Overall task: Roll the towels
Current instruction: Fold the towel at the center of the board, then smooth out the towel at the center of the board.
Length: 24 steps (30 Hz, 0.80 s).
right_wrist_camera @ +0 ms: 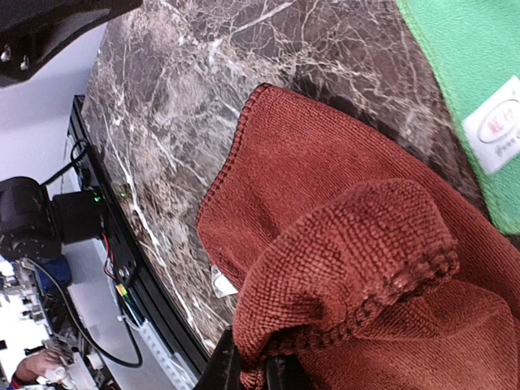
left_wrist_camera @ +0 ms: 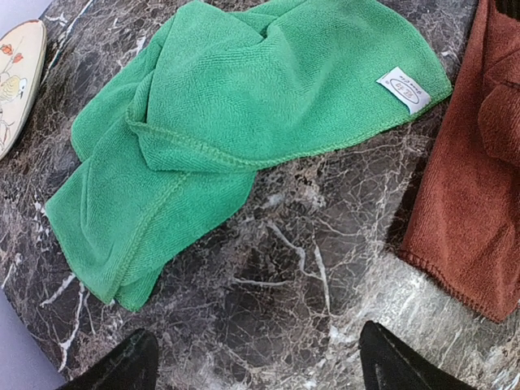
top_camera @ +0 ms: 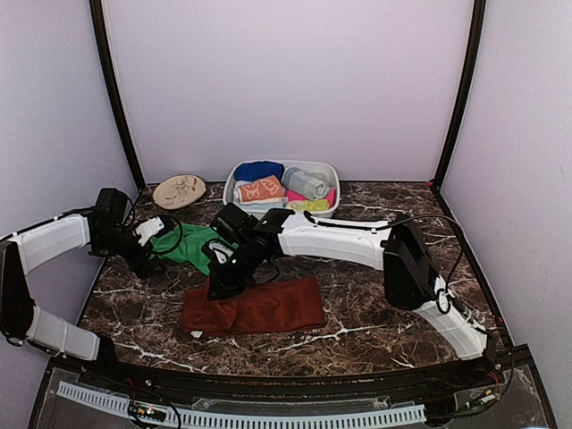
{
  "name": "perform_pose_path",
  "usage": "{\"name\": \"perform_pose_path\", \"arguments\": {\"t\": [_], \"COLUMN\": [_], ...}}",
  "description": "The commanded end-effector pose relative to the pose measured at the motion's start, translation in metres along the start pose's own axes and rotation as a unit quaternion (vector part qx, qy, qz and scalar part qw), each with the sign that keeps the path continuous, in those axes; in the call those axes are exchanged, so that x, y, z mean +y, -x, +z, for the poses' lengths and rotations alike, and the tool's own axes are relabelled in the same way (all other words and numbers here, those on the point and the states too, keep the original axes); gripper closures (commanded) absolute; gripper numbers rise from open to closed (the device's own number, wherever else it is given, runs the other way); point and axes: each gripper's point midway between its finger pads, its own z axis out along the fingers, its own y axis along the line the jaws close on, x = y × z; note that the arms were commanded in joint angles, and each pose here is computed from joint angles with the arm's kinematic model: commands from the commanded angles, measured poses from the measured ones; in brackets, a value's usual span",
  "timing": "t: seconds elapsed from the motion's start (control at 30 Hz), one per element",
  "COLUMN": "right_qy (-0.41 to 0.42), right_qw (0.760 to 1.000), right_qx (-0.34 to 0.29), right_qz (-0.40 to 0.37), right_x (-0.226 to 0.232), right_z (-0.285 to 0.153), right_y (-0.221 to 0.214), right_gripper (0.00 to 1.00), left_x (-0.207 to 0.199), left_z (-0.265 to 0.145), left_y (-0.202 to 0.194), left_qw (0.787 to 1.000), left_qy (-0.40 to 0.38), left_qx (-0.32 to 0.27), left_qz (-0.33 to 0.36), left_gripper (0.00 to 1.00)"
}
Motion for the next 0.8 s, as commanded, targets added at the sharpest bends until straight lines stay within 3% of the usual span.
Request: {"name": "perform_pose_path", "arguments": {"t": [0.0,0.07,0.23,0.47,0.6,0.77], "right_qy": [0.053,0.070,0.124,0.126,0.072,-0.015], "right_qw": [0.998,0.997,0.991,0.986,0.990,0.992], "right_qx": [-0.017,-0.021,-0.052,-0.105,-0.113,-0.091], "right_qz": [0.006,0.008,0.016,0.025,0.040,0.082], "right_x": [0.009,0.011,0.026,0.016,-0.031,-0.104], "right_z": [0.008,0.009,-0.003,-0.062,-0.092,-0.103], "right_y": [0.016,0.022,0.047,0.063,0.040,-0.012], "right_gripper": [0.78,0.62,0.49,0.51,0.55,0.65], "left_x": [-0.009,-0.011,-0.018,-0.040,-0.056,-0.090], "left_z": [0.003,0.003,0.000,-0.006,-0.010,-0.003], "left_y": [-0.009,-0.010,-0.011,-0.002,0.022,0.059], "left_qw": [1.000,1.000,0.999,0.996,0.989,0.980], "left_qy": [-0.018,-0.021,-0.032,-0.088,-0.137,-0.163], "left_qx": [0.007,0.009,0.005,-0.025,-0.062,-0.084], "left_qz": [-0.006,-0.005,0.000,0.007,0.002,0.073], "left_gripper": [0.12,0.12,0.12,0.17,0.18,0.20]}}
